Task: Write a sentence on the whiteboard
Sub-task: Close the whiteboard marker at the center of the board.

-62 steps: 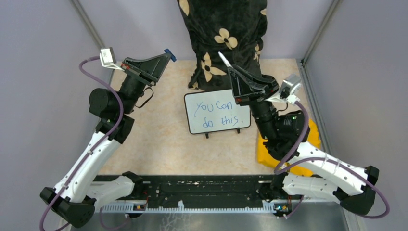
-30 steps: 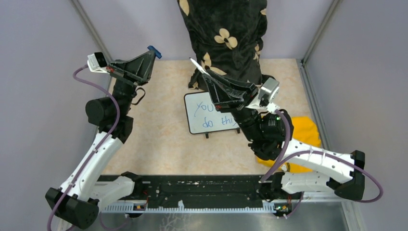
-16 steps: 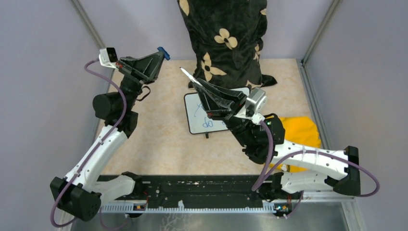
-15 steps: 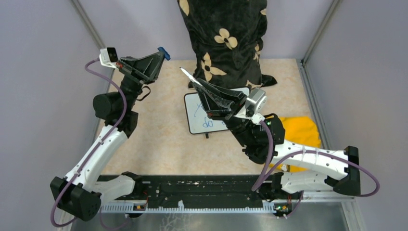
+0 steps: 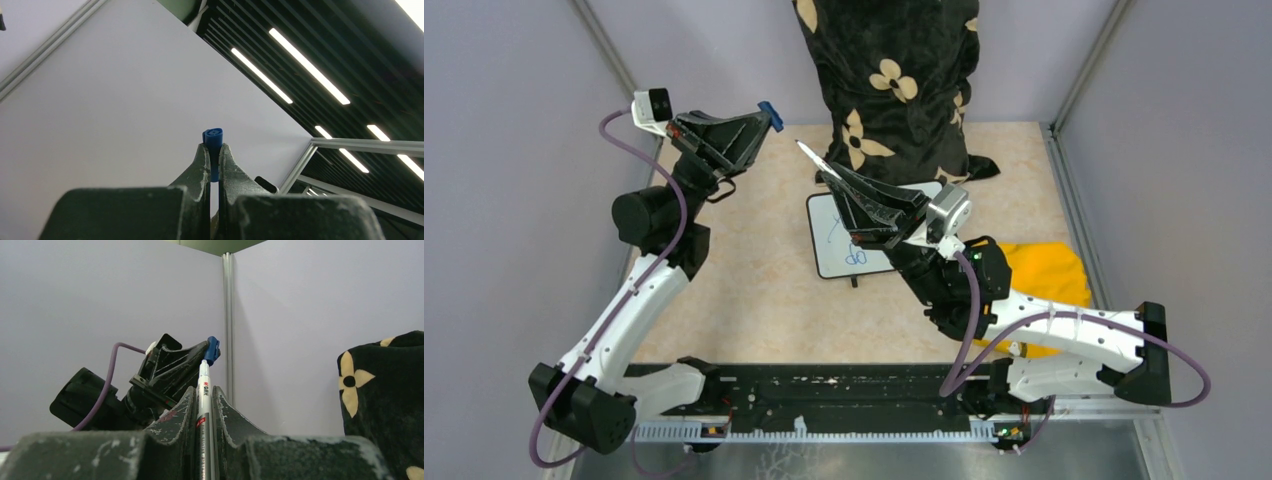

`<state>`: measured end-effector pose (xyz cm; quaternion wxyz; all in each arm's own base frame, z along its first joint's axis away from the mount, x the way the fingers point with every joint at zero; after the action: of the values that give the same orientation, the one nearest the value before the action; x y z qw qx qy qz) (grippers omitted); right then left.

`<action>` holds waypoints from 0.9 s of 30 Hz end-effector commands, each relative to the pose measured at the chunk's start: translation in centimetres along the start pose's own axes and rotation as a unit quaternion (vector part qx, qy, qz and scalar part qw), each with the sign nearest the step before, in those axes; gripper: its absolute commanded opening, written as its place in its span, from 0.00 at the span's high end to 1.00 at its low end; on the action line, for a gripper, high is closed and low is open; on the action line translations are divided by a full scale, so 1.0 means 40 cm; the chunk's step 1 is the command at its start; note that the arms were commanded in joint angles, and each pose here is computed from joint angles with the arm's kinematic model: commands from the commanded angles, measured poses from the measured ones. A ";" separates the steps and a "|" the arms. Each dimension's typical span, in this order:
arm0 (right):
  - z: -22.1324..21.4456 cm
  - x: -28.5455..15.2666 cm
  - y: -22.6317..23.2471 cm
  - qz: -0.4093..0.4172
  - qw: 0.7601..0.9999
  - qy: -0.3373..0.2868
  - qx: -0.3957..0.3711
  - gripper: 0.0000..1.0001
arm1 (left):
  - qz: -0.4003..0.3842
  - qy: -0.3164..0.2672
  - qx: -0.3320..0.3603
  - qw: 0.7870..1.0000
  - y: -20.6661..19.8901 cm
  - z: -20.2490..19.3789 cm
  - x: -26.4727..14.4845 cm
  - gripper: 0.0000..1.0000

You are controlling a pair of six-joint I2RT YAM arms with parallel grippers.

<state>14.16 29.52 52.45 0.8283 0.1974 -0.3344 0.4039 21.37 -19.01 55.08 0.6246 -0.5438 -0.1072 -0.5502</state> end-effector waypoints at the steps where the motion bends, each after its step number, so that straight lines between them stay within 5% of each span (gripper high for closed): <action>1: 0.035 0.007 0.006 -0.001 1.000 -0.023 0.007 1.00 | -0.039 0.020 0.021 0.999 -0.051 -0.002 0.007 1.00; 27: 0.022 0.009 0.020 0.007 1.000 -0.016 0.007 1.00 | -0.080 0.007 0.020 0.997 -0.093 -0.009 -0.006 1.00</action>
<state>14.00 30.14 52.03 0.8290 0.1910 -0.3297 0.4094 19.98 -19.40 55.60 0.6099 -0.5197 -0.1187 -0.5863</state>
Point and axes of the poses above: each gripper's point midway between its finger pads, its own x axis out along the fingers, its own y axis along the line the jaws close on, z = x × y, the point moved 3 cm from there along -x, back along the fingers, and after that the axes turned 4 degrees about x, right-handed, at the moved point
